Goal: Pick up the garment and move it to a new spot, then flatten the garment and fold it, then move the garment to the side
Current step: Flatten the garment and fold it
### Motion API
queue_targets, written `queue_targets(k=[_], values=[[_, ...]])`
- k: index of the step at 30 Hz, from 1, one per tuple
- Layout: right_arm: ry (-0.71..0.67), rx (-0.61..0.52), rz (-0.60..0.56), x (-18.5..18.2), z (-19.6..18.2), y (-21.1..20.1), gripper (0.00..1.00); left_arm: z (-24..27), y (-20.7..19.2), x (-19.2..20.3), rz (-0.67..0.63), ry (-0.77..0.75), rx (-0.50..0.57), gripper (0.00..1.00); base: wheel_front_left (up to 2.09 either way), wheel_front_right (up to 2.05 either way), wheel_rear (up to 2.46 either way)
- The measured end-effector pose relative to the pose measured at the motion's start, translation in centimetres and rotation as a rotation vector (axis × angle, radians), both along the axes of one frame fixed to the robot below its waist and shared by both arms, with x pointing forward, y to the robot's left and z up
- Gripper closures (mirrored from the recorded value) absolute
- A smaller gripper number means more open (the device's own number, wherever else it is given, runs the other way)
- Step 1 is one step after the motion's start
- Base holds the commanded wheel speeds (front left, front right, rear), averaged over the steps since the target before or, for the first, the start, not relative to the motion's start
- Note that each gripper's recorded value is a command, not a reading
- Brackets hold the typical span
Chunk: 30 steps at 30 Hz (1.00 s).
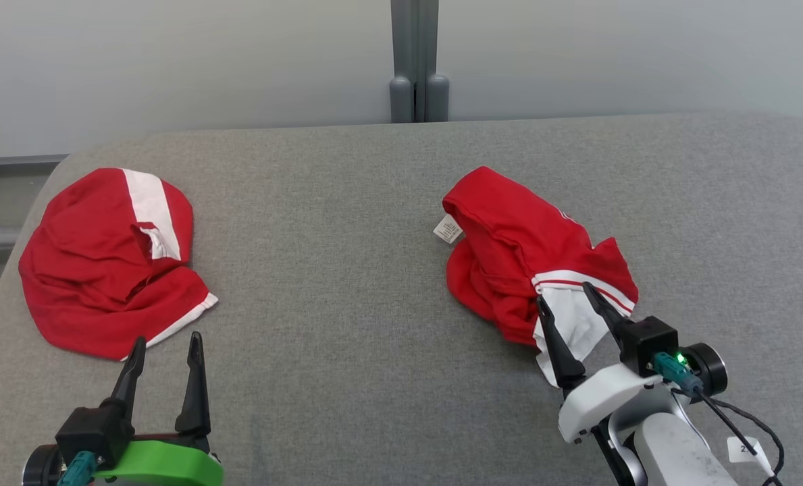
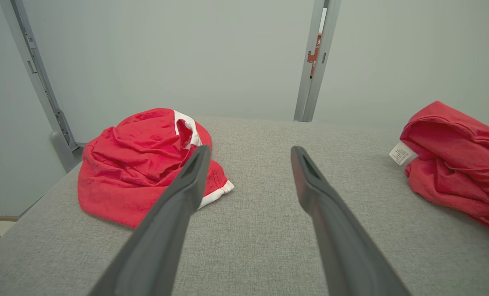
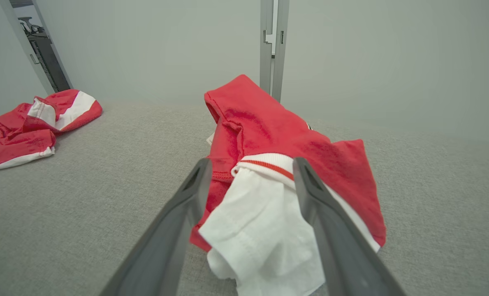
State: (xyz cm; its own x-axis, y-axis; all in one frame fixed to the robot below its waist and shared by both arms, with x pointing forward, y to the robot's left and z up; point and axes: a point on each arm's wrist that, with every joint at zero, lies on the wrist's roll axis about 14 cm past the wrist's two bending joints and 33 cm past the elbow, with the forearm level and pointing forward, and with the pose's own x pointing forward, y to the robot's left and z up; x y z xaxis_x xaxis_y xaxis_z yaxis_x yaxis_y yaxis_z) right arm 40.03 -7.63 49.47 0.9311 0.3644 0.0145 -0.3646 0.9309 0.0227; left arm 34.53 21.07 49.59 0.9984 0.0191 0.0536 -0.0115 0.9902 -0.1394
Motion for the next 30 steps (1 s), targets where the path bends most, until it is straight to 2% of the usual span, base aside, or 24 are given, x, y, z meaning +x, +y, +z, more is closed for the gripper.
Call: queue_targets(k=[8,9,10,11,12,16,20,25,30], values=[[0.107,-0.042,0.029,1.7,-3.3,1.0,0.00,-0.3,0.4,0.4,0.016,0.012,-0.003,0.00,0.00,0.00,0.00],[0.122,-0.042,0.031,1.8,-3.7,1.1,0.05,-0.4,0.5,0.4,0.019,0.014,-0.004,0.00,0.00,0.00,0.00],[0.127,-0.039,0.031,1.8,-3.9,1.1,0.57,-0.5,0.5,0.4,0.021,0.017,-0.005,0.00,0.00,0.00,0.00],[0.131,-0.030,0.028,2.0,-4.0,1.1,0.92,-0.6,0.6,0.3,0.025,0.021,-0.005,0.00,0.00,0.00,0.00],[0.134,-0.028,0.027,2.0,-4.1,1.1,1.00,-0.7,0.7,0.3,0.028,0.024,-0.005,0.00,0.00,0.00,0.00],[0.130,-0.021,0.011,2.1,-4.0,0.7,1.00,-0.9,0.8,0.3,0.030,0.030,-0.006,0.00,0.00,0.00,0.00],[0.058,-0.015,-0.005,1.9,-1.9,0.0,1.00,-0.8,0.2,0.6,0.012,0.025,-0.009,0.00,0.00,0.00,0.00],[0.006,-0.055,-0.024,0.3,-1.0,-1.9,1.00,-0.6,-1.3,1.0,-0.028,0.019,-0.016,0.00,0.00,0.00,0.00],[0.026,-0.111,-0.024,-2.5,-2.3,-3.8,1.00,-0.9,-3.2,1.2,-0.083,0.027,-0.026,0.00,0.00,0.00,0.00]])
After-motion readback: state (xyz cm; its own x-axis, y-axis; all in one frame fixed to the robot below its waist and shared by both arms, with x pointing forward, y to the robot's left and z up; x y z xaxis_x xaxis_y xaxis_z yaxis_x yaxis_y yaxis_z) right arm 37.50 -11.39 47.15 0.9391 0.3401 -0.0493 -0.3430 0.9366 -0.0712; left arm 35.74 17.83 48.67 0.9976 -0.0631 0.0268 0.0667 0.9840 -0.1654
